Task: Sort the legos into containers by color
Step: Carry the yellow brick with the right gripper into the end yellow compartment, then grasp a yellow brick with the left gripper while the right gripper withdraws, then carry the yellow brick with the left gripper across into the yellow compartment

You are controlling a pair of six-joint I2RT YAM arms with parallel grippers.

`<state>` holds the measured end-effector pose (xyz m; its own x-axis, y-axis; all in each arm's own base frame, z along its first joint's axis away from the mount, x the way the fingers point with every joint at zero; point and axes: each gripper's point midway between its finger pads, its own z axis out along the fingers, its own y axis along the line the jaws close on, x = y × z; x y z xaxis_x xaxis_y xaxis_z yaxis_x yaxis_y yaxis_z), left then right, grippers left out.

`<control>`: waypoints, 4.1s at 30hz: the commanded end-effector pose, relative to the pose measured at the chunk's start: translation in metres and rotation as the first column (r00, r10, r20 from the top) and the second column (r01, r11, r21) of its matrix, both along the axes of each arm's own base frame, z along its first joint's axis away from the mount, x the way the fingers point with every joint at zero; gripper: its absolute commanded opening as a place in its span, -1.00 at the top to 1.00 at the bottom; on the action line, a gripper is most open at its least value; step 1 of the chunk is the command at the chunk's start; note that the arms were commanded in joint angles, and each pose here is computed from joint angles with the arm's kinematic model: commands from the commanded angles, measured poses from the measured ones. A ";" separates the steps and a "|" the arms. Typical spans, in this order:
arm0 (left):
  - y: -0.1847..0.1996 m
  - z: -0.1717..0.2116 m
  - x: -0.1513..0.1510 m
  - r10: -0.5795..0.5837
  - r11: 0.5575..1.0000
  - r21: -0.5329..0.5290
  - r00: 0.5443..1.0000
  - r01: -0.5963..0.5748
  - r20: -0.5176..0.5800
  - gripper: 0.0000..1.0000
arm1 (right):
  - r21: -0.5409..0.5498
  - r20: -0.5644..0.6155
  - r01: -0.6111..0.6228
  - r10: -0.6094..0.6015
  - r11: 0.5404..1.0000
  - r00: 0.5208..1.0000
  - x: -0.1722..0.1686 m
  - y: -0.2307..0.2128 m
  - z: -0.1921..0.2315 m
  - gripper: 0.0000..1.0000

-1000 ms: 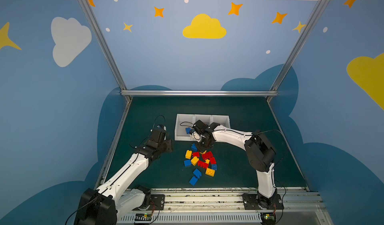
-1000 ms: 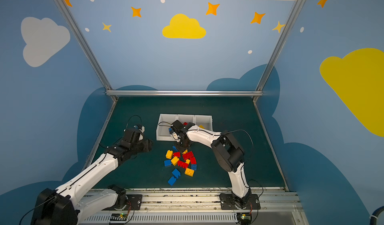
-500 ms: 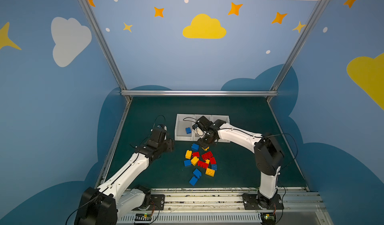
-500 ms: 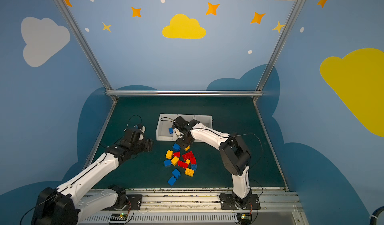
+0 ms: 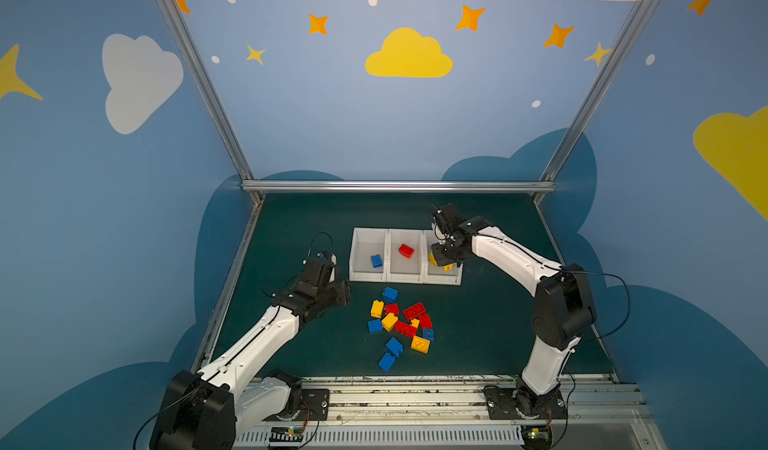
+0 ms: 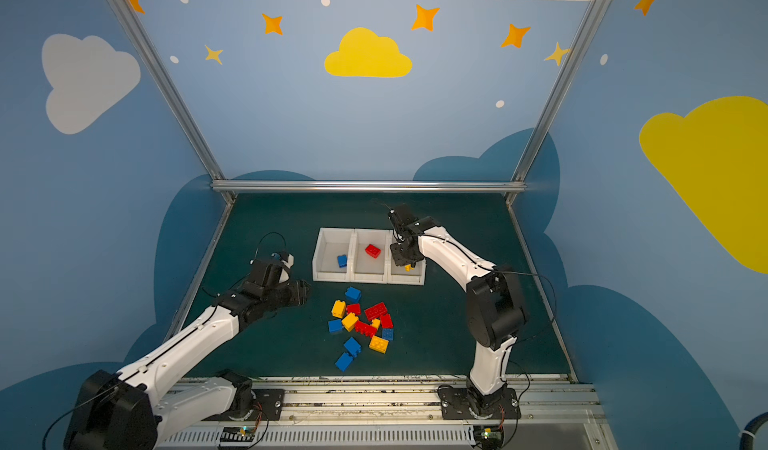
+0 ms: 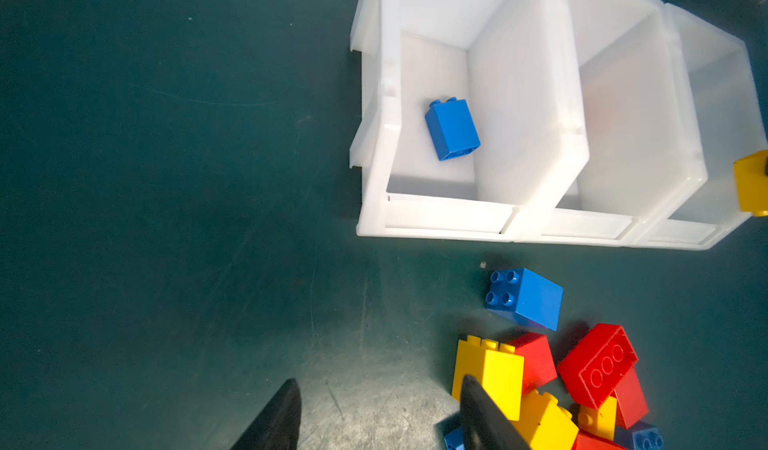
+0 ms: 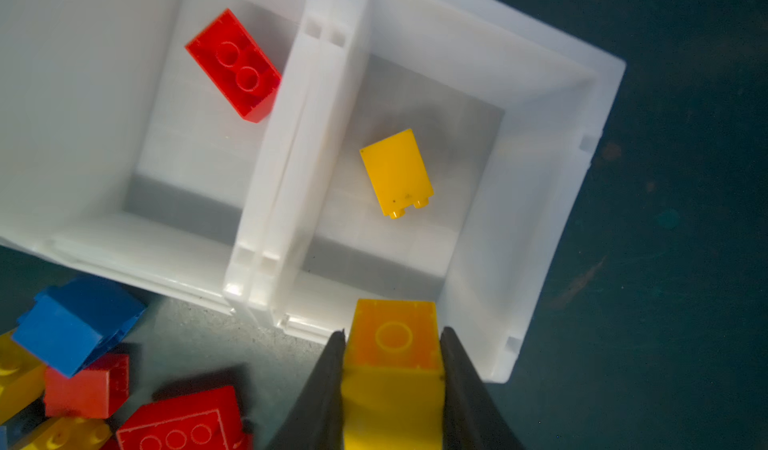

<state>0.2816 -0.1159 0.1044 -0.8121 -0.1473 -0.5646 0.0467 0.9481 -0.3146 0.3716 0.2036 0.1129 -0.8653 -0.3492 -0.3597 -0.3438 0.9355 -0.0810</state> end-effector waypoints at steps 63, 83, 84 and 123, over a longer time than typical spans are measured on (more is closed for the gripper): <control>-0.109 -0.068 -0.021 -0.374 0.913 0.073 0.894 0.402 -0.248 0.07 | 0.190 -0.046 0.213 -0.208 0.958 0.977 -0.062 -0.028 0.023 -0.32; -0.128 -0.018 -0.001 -0.435 0.893 0.068 0.892 0.445 -0.126 0.41 | 0.208 0.017 0.205 -0.213 0.956 0.977 -0.064 -0.038 0.049 -0.17; -0.133 -0.009 0.006 -0.446 0.889 0.066 0.889 0.453 -0.105 0.41 | 0.213 0.024 0.203 -0.213 0.956 0.977 -0.063 -0.039 0.052 -0.16; -0.293 0.036 0.117 -0.610 0.790 -0.037 0.790 0.613 0.062 -0.23 | 0.273 0.098 0.233 -0.267 0.934 0.959 -0.077 -0.097 0.068 -0.27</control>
